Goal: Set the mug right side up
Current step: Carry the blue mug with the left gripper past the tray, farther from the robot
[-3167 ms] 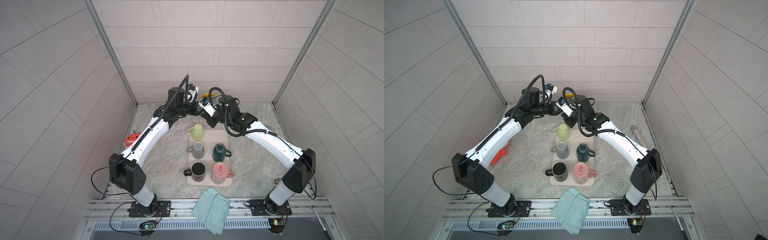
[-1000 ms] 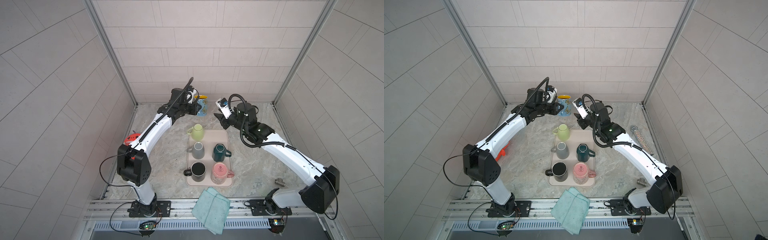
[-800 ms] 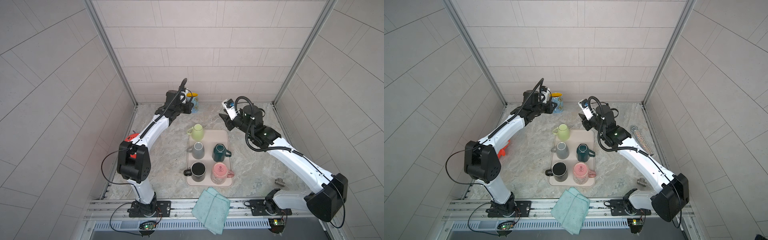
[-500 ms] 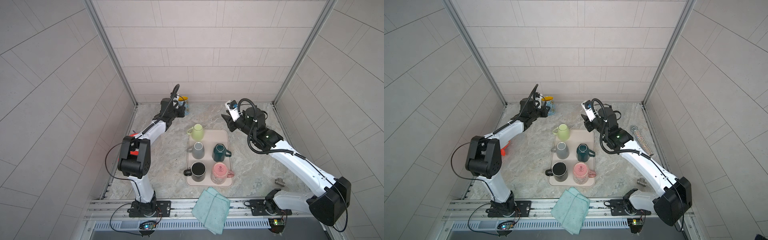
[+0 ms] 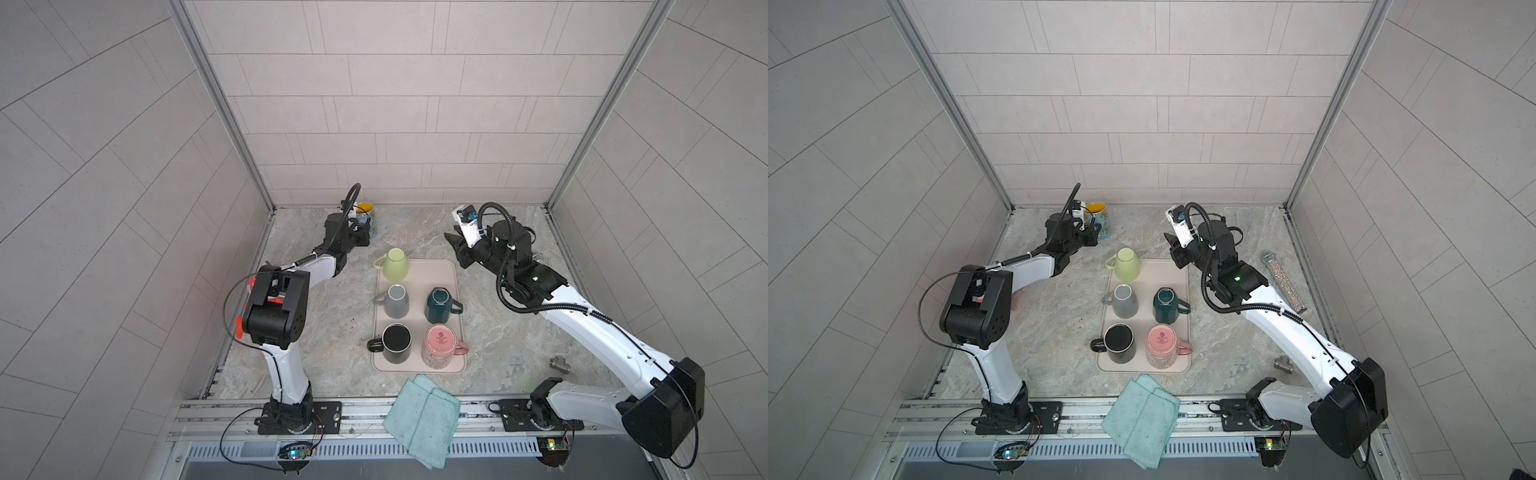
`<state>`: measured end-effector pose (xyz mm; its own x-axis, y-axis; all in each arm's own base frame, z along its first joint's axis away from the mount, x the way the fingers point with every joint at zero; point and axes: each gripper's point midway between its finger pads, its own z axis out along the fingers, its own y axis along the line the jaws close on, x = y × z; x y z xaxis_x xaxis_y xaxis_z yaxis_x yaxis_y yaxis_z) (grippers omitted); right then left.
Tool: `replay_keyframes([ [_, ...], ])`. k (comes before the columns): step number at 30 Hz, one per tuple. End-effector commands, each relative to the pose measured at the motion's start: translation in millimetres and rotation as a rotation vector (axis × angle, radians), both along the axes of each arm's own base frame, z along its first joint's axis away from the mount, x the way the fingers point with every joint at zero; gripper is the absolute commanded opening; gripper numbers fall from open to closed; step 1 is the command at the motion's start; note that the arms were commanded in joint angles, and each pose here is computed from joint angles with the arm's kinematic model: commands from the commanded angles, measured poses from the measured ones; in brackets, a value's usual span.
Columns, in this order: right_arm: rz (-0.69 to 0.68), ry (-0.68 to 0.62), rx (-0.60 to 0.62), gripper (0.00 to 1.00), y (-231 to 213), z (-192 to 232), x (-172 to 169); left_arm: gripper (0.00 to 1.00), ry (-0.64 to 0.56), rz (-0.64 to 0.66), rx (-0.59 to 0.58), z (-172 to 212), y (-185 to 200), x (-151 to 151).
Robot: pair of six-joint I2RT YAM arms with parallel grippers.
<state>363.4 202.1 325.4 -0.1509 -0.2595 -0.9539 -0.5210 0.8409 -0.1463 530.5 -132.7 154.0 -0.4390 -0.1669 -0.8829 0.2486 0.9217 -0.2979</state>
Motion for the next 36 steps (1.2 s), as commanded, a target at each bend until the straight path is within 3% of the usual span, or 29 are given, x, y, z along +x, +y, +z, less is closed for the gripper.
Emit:
replay_keyframes([
  [1, -0.005, -0.041, 0.042, 0.33, -3.8, 17.9, -4.2, 0.0, -0.203, 0.056, 0.018, 47.8, 11.3, 16.5],
  [21, -0.013, -0.05, 0.055, 0.32, -9.3, 22.1, -12.3, 0.0, -0.18, 0.149, -0.028, 3.9, 25.4, 39.5],
  [36, -0.013, -0.053, 0.064, 0.32, -9.9, 23.0, -14.2, 0.0, -0.12, 0.075, -0.038, -38.5, 15.0, 17.9],
])
